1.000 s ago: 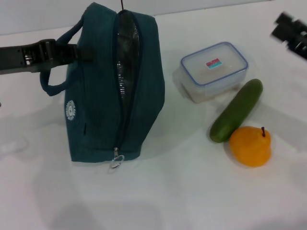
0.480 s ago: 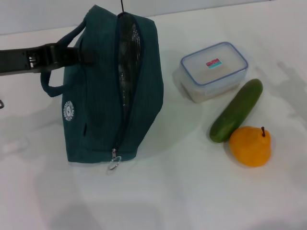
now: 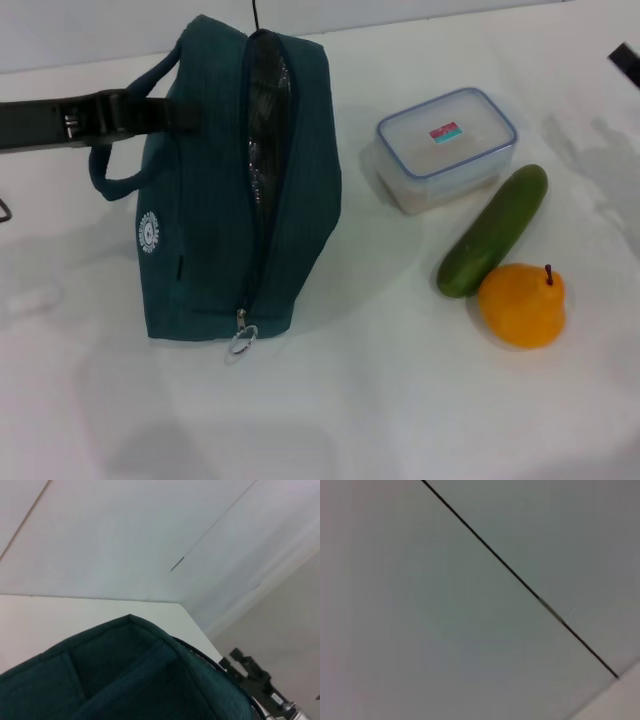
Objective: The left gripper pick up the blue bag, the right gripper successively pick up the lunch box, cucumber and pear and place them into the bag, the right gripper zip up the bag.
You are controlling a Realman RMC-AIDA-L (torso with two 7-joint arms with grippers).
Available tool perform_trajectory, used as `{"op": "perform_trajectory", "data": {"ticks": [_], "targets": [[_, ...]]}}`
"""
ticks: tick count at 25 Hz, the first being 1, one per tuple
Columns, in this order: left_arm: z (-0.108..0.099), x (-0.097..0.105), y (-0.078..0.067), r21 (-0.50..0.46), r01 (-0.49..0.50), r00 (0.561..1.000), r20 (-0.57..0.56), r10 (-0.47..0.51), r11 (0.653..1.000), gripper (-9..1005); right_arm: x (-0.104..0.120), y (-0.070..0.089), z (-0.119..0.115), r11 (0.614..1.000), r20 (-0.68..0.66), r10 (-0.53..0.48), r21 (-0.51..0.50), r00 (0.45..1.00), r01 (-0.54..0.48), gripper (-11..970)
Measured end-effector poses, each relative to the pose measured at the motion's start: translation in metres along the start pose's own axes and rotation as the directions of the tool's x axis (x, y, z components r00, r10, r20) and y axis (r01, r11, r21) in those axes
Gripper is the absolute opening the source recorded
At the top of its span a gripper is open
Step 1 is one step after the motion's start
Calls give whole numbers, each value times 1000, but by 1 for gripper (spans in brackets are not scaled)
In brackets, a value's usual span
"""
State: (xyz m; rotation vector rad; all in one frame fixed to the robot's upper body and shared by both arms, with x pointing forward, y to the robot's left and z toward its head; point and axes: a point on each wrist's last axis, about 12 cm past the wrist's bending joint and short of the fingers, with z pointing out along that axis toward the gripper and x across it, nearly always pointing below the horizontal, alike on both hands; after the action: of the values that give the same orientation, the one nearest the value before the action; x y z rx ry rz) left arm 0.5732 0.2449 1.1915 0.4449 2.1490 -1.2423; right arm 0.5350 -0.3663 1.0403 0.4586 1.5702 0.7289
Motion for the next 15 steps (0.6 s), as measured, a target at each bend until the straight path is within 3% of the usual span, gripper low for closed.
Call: {"op": "perform_trajectory", "data": {"ticks": [7,15], "targets": [[0,-1,0,-4,-20,1000,5,20,1000,70,21,11,19,998,-60,67,20,996,-66,828],[2,2,3,1,-28,1000,-1,28,1000,70,43,24,23,987,-138,159,0,978,-161,821]]}}
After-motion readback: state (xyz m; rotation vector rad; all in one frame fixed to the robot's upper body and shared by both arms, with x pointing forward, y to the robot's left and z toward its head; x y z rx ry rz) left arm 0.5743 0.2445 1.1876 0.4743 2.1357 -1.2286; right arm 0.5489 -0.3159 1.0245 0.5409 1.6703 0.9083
